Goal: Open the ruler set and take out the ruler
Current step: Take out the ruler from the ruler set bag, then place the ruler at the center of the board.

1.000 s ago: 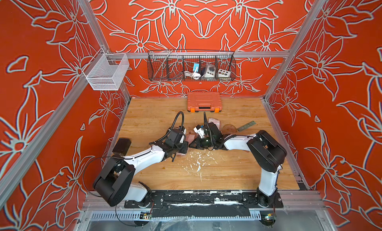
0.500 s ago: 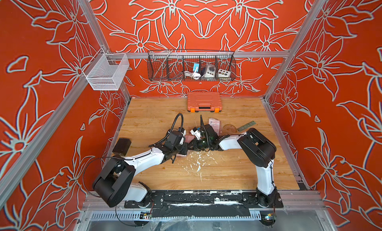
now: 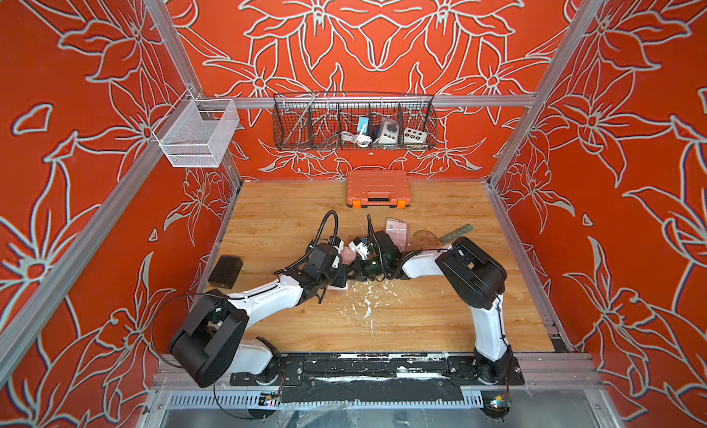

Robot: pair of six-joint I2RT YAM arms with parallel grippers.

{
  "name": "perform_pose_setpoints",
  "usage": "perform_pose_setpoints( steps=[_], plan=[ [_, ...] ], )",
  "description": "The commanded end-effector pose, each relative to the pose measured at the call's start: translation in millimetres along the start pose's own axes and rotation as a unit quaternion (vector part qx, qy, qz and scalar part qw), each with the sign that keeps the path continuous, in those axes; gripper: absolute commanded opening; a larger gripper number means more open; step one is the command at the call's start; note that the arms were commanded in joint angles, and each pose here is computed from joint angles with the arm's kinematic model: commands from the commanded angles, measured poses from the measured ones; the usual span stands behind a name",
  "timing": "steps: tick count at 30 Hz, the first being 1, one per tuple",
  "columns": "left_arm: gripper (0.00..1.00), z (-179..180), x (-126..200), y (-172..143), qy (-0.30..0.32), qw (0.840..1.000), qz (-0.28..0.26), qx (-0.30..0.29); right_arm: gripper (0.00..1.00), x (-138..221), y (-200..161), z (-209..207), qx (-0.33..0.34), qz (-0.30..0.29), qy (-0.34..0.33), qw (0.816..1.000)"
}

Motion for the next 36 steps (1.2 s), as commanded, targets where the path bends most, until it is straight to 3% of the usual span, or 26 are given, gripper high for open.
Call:
perform_pose_setpoints(
  steps=[1,13,21,27,36],
  plan=[
    [0.0,2,6,-2,0.022,1.0,-0.002,-0.014,0.0,16,2,19,0.015,-0.015,-0.006,1.0],
    [0.0,14,9,-9,0.089,0.996,0.012,-0.014,0.0,59,-5,21,0.02,-0.029,-0.041,0.999],
    [0.0,21,13,-9,0.129,0.992,0.009,-0.001,0.0,81,-9,32,0.058,-0.048,-0.052,0.996],
    [0.0,31,20,-8,0.17,0.985,0.007,0.013,0.0,99,5,23,0.026,-0.116,-0.081,0.99],
    [0.0,56,41,-13,0.225,0.971,-0.013,0.076,0.0,63,59,22,0.0,-0.113,-0.107,0.988]
  ],
)
Point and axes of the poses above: each gripper's point midway between its finger pads, its own x axis back along the fingers, its own z axis along the line the jaws close on, y = z × x, the point moved 9 cm from there along x, back along the fingers, and after that the axes turned 13 degrees about -x, right-handed, at the moved point
